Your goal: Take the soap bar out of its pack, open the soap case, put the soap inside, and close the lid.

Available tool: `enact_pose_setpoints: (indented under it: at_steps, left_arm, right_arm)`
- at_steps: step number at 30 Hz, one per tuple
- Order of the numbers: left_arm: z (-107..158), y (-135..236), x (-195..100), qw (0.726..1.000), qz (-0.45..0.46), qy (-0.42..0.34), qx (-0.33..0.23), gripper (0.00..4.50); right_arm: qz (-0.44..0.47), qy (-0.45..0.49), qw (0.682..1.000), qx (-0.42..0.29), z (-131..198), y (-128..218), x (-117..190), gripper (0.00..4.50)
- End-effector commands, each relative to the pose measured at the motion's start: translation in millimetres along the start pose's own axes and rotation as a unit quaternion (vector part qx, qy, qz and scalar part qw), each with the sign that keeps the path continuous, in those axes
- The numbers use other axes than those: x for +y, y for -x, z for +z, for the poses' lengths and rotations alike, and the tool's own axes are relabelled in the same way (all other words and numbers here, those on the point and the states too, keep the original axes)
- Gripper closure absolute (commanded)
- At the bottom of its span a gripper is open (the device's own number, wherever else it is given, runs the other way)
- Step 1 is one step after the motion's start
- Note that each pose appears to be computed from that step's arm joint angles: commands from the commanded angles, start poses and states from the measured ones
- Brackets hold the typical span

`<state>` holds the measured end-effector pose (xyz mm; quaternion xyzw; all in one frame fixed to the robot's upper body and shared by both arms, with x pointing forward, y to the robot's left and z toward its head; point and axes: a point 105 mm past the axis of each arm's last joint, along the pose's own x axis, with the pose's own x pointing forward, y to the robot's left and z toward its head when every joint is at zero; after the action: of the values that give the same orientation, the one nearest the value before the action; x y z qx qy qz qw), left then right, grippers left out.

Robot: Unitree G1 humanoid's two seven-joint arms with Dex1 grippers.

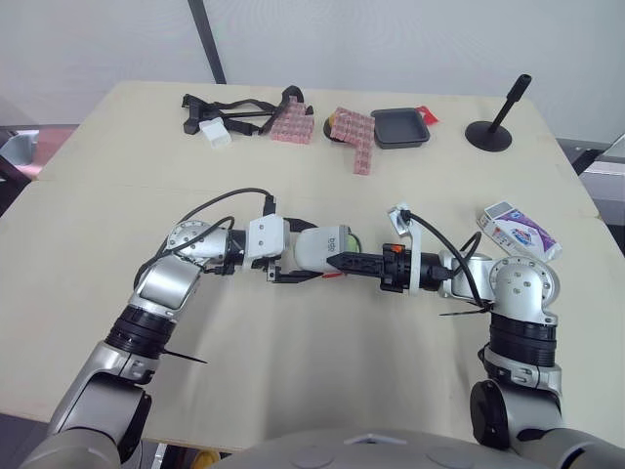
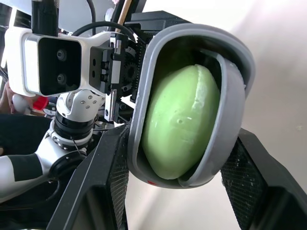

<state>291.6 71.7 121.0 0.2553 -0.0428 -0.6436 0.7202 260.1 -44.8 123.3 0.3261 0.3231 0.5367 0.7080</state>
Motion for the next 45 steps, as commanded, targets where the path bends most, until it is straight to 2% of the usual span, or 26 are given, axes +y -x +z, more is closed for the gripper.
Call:
enact_pose_setpoints:
  at_steps: [1, 8, 13, 16, 20, 22, 27, 29, 31, 33, 36, 42, 45]
  left_arm:
    - [5.0, 1.1, -1.7, 1.0, -0.013, 0.012, -0.009, 0.03]
    - [3.8, 3.8, 2.9, 1.0, -0.005, 0.008, -0.003, 0.02]
    - [-7.8, 18.6, 5.5, 0.999, 0.003, 0.0, 0.035, 0.02]
    - [-12.8, 29.8, 2.9, 0.998, -0.006, 0.023, 0.057, 0.02]
    - [-11.6, 40.5, 13.2, 0.998, 0.024, 0.02, 0.062, 0.02]
    - [-10.7, 44.1, 21.5, 0.997, 0.05, 0.02, 0.062, 0.02]
    - [-0.9, 41.7, 27.4, 0.991, 0.056, 0.115, 0.028, 0.02]
    - [8.7, 38.0, 28.6, 0.991, 0.056, 0.122, 0.009, 0.02]
    - [17.9, 32.9, 32.3, 0.99, 0.063, 0.124, -0.013, 0.02]
    - [23.9, 27.8, 32.5, 0.99, 0.059, 0.129, -0.026, 0.02]
    - [28.9, 15.3, 30.8, 0.991, 0.051, 0.119, -0.035, 0.02]
    - [33.2, -9.4, 23.1, 0.993, 0.024, 0.104, -0.043, 0.02]
    - [32.7, -17.9, 20.4, 0.994, 0.012, 0.097, -0.04, 0.02]
  right_arm:
    - [0.046, 0.02, 0.999, 0.006, 1.4, -6.1, 18.7, 2.28]
    - [0.043, 0.018, 0.999, -0.002, 4.3, -7.0, 16.9, 2.28]
    - [0.009, 0.035, 0.999, -0.023, 16.2, 4.4, 7.8, 2.28]
    - [-0.016, 0.054, 0.997, -0.047, 31.5, 16.8, 1.0, 2.28]
    - [-0.056, 0.116, 0.988, -0.081, 62.6, 33.4, -1.9, 2.28]
    - [-0.084, 0.183, 0.977, -0.075, 75.9, 38.3, 2.7, 2.28]
    - [-0.136, 0.371, 0.918, 0.034, 83.0, 42.5, 18.8, 2.28]
    - [-0.157, 0.447, 0.874, 0.11, 78.3, 44.9, 19.9, 2.28]
    - [-0.176, 0.521, 0.814, 0.187, 74.1, 50.2, 16.7, 2.28]
    - [-0.182, 0.563, 0.77, 0.237, 71.8, 53.7, 13.3, 2.28]
    - [-0.176, 0.607, 0.721, 0.285, 67.2, 51.0, 12.1, 2.28]
    - [-0.139, 0.64, 0.683, 0.322, 52.1, 35.4, 16.5, 2.28]
    - [-0.138, 0.644, 0.677, 0.329, 50.3, 31.7, 14.4, 2.28]
